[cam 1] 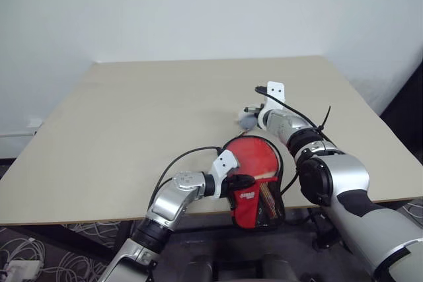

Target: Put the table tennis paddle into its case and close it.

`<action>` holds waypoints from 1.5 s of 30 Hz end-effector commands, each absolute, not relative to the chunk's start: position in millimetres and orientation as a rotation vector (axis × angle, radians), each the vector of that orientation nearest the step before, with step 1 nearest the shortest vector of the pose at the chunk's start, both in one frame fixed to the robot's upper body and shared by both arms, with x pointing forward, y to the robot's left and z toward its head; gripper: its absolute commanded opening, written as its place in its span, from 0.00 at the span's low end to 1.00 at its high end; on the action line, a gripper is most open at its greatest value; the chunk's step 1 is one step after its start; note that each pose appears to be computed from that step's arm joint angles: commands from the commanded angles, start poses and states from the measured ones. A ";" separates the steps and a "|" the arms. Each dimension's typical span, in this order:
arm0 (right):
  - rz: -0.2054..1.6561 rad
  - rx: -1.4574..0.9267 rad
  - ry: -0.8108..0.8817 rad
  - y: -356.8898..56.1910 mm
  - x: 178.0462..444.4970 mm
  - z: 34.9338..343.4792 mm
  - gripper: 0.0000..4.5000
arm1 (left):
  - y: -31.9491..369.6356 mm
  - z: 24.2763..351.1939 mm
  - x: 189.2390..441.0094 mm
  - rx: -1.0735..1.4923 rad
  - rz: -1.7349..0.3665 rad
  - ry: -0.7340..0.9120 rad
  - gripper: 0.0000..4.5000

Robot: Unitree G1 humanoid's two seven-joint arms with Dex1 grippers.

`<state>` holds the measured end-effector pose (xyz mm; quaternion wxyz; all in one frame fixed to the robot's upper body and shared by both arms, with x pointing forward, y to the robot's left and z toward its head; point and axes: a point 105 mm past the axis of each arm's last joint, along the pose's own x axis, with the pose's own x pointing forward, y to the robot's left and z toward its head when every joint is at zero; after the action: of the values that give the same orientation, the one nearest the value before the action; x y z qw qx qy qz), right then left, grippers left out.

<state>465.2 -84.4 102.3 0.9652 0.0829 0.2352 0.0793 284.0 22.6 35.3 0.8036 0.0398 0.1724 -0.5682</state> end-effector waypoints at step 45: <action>-0.093 0.289 0.578 -236.4 395.9 101.5 0.00 | 35.8 12.4 290.8 0.079 -1.134 0.482 0.06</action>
<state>397.9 -216.4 85.1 0.9403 0.1523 0.3040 -0.0150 288.5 18.6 34.9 0.8075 0.0285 0.1752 -0.5625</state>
